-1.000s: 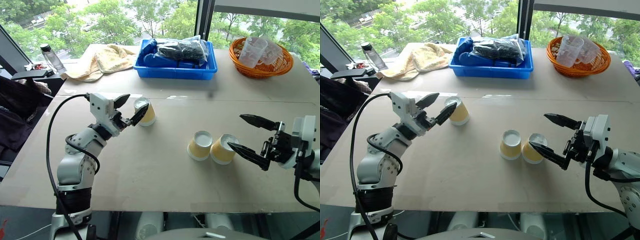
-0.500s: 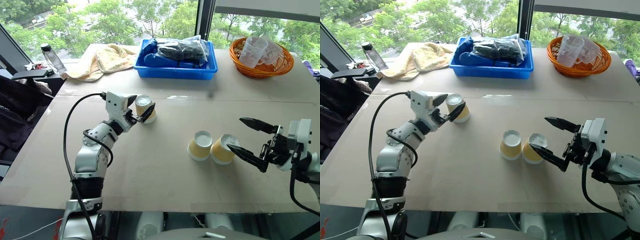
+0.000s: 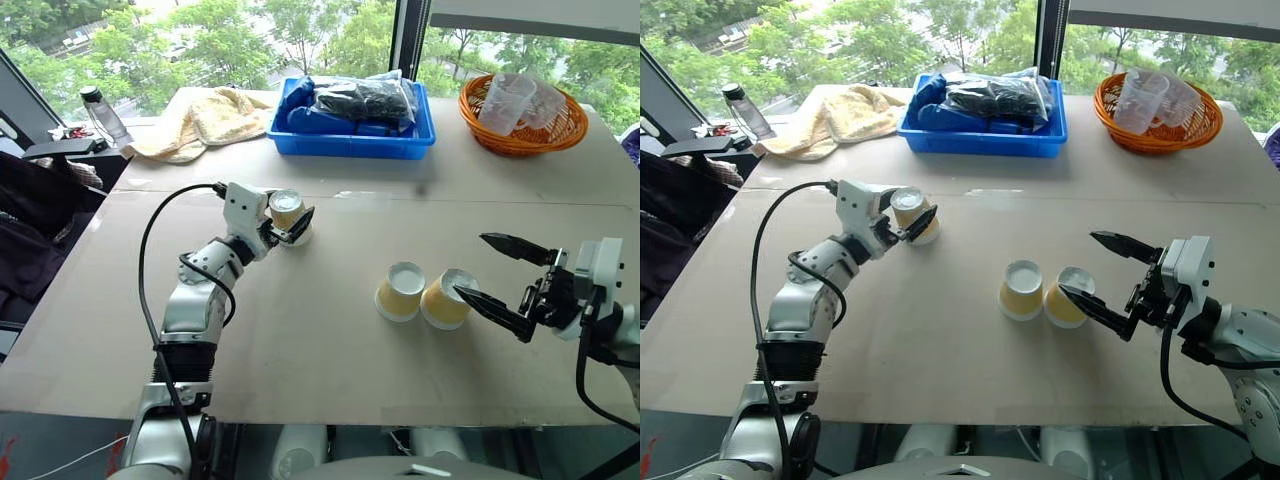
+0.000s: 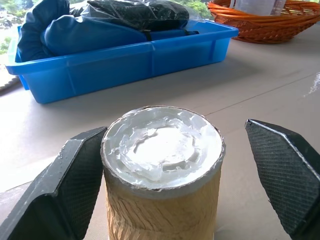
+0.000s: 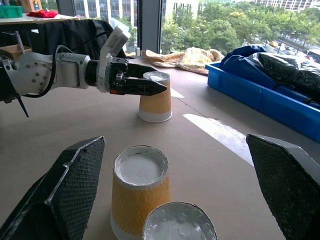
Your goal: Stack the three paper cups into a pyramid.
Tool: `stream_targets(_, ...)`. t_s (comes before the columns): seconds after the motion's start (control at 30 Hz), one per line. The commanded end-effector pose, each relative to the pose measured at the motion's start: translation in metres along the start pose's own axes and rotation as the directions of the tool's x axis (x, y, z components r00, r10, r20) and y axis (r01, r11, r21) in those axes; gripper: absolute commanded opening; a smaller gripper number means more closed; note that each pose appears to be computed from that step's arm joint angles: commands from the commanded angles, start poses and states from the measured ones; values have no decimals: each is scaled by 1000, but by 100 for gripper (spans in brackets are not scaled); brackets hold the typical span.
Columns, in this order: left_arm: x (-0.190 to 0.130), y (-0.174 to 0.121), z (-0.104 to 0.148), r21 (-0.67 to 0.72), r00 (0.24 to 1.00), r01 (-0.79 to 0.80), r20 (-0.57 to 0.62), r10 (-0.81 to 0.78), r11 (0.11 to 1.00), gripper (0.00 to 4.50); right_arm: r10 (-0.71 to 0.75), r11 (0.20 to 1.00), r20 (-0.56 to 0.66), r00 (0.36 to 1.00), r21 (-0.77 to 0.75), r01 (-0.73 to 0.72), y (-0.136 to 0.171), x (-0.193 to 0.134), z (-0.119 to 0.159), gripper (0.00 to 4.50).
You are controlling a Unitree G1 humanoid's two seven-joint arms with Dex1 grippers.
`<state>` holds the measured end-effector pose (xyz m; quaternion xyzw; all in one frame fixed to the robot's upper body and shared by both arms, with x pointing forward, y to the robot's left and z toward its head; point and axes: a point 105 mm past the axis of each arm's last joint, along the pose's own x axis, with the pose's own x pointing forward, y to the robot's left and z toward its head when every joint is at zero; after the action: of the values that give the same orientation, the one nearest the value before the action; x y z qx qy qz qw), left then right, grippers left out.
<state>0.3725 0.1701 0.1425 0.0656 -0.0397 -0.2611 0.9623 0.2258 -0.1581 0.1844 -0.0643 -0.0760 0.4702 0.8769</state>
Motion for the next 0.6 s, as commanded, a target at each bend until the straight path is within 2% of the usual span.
stream_targets(0.03,4,2,13,34,999,-2,48,0,999,450,17,999,36,999,-36,-16,3,2,9,447)
stream_targets(0.1,4,4,13,46,999,-2,50,-1,999,395,18,999,38,999,-34,-17,3,2,9,450)
stream_targets(0.2,4,4,14,52,998,6,57,-9,999,263,21,999,48,999,-33,-20,4,2,10,450)
stream_targets(0.23,4,4,15,57,998,12,62,-16,998,237,24,999,53,998,-32,-22,5,2,10,450)
stream_targets(0.4,4,0,23,88,994,35,96,-43,996,237,29,999,69,997,-33,-26,5,2,12,450)
stream_targets(0.47,6,-8,38,76,984,85,152,-96,993,237,21,999,70,997,-27,-19,5,-2,11,450)
stream_targets(0.6,11,-47,66,89,920,319,210,-330,944,237,9,1000,45,999,-13,-8,4,-10,8,450)
